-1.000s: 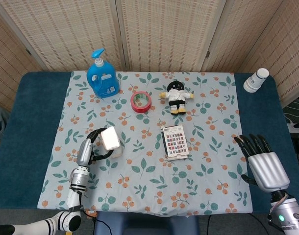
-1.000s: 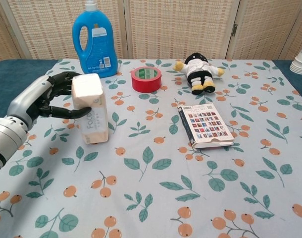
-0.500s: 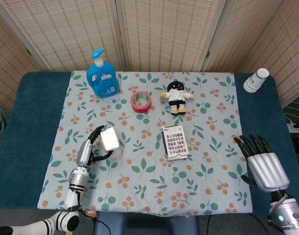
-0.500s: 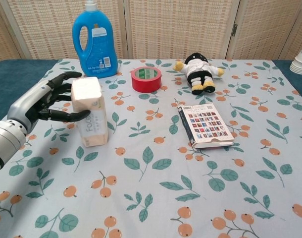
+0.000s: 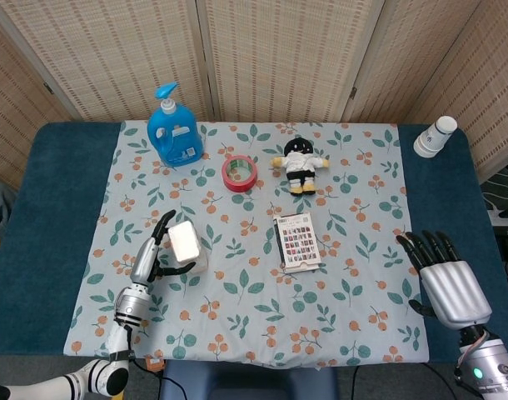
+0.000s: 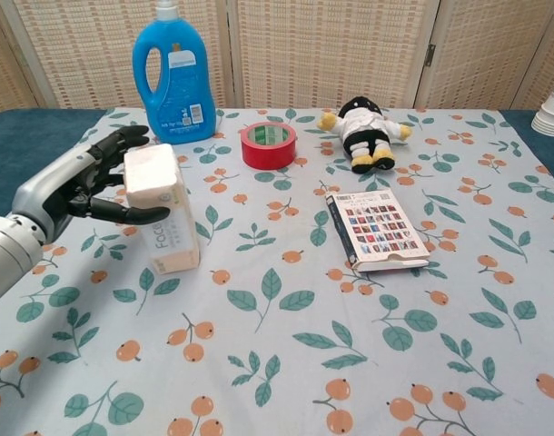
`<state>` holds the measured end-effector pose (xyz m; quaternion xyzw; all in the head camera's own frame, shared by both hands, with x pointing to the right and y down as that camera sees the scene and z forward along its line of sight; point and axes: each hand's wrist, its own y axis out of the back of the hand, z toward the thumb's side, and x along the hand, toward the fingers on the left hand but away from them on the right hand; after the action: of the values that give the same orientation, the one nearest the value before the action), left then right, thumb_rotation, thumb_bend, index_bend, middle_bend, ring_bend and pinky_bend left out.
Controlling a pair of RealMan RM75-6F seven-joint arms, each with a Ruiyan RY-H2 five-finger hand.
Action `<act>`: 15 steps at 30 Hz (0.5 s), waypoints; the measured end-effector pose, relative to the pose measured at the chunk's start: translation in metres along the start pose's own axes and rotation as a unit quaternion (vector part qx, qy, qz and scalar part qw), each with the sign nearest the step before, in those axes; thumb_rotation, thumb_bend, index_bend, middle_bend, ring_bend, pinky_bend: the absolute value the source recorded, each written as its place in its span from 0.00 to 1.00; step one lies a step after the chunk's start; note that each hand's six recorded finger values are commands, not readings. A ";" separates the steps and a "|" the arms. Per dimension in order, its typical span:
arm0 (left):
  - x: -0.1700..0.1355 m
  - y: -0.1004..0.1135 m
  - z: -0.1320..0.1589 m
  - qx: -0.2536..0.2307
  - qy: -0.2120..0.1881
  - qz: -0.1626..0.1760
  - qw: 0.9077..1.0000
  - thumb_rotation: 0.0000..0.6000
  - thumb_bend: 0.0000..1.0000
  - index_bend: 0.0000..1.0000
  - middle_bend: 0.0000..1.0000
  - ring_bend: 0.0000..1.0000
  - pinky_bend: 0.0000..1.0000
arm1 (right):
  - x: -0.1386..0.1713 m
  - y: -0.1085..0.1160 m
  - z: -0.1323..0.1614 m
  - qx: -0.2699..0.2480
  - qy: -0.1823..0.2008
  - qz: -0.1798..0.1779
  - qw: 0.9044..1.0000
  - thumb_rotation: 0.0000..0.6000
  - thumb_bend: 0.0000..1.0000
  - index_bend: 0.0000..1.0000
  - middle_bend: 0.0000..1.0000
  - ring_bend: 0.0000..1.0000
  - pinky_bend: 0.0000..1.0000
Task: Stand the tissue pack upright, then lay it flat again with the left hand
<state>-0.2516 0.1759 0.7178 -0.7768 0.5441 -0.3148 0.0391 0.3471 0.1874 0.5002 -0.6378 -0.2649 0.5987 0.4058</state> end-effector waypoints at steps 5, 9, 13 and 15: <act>-0.003 0.007 0.006 0.001 -0.006 -0.002 1.000 1.00 0.12 0.00 0.00 0.00 0.16 | 0.000 0.001 0.001 -0.003 0.003 -0.002 1.000 1.00 0.07 0.00 0.06 0.00 0.03; -0.007 0.017 0.011 0.008 -0.011 0.005 1.000 1.00 0.12 0.00 0.00 0.00 0.16 | -0.001 0.002 0.003 -0.005 0.006 -0.002 1.000 1.00 0.07 0.00 0.06 0.00 0.03; -0.014 0.034 0.015 0.021 -0.011 0.015 1.000 1.00 0.12 0.00 0.00 0.00 0.15 | -0.001 0.004 0.004 -0.008 0.010 -0.005 1.000 1.00 0.07 0.00 0.06 0.00 0.03; -0.019 0.044 0.017 0.026 -0.011 0.020 0.999 1.00 0.12 0.00 0.00 0.00 0.15 | 0.000 0.005 0.005 -0.010 0.011 -0.006 1.000 1.00 0.07 0.00 0.06 0.00 0.03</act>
<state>-0.2826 0.1693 0.6778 -0.7677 0.5508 -0.3194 0.0723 0.3413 0.1855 0.4964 -0.6468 -0.2703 0.5863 0.4061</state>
